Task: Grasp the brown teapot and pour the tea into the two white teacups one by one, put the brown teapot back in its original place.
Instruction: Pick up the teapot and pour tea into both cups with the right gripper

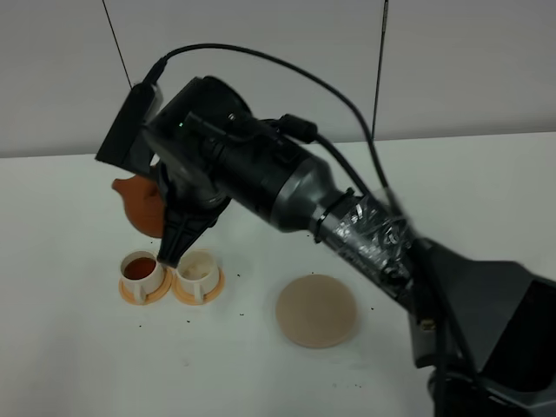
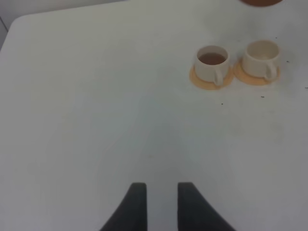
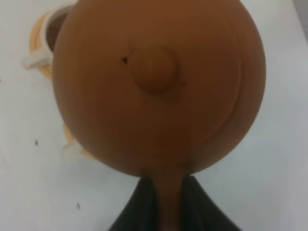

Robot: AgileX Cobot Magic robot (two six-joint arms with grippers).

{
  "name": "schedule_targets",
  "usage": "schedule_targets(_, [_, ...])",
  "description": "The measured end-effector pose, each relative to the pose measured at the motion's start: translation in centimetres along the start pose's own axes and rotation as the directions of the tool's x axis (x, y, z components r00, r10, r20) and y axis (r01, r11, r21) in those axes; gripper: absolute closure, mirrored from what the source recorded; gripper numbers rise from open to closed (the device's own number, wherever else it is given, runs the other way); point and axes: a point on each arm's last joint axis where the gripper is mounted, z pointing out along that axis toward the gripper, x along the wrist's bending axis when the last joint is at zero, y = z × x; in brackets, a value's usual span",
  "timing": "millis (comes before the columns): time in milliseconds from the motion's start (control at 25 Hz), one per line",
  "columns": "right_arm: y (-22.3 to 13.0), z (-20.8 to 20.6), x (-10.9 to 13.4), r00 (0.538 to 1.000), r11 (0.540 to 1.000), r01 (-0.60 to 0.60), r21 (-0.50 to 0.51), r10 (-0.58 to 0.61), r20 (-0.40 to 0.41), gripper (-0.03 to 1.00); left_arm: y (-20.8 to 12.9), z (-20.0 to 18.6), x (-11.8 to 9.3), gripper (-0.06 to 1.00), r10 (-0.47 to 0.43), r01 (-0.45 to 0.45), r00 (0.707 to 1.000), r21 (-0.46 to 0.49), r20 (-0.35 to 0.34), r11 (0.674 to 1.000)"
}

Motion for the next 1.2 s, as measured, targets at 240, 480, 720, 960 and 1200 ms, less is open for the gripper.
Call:
schedule_targets(240, [-2.2,-0.6,-0.2,0.999,0.995,-0.021,0.093,0.024,-0.027,0.87,0.0,0.0,0.0,0.71,0.0,0.0,1.0,0.0,0.0,1.0])
schedule_targets(480, [-4.0,-0.2,0.5,0.997,0.984,-0.048,0.169,0.058,-0.056,0.87,0.0,0.0,0.0,0.71,0.0,0.0,1.0,0.0,0.0,1.0])
schedule_targets(720, [-6.3,1.1,1.6,0.991,0.964,-0.037,0.263,0.069,-0.115,0.87,0.0,0.0,0.0,0.71,0.0,0.0,1.0,0.0,0.0,1.0])
schedule_targets(960, [-8.6,1.3,1.7,0.98,0.955,-0.086,0.283,0.132,-0.147,0.87,0.0,0.0,0.0,0.71,0.0,0.0,1.0,0.0,0.0,1.0])
schedule_targets(1200, [-9.2,1.4,2.0,0.981,0.972,-0.132,0.195,0.156,-0.112,0.87,0.0,0.0,0.0,0.71,0.0,0.0,1.0,0.0,0.0,1.0])
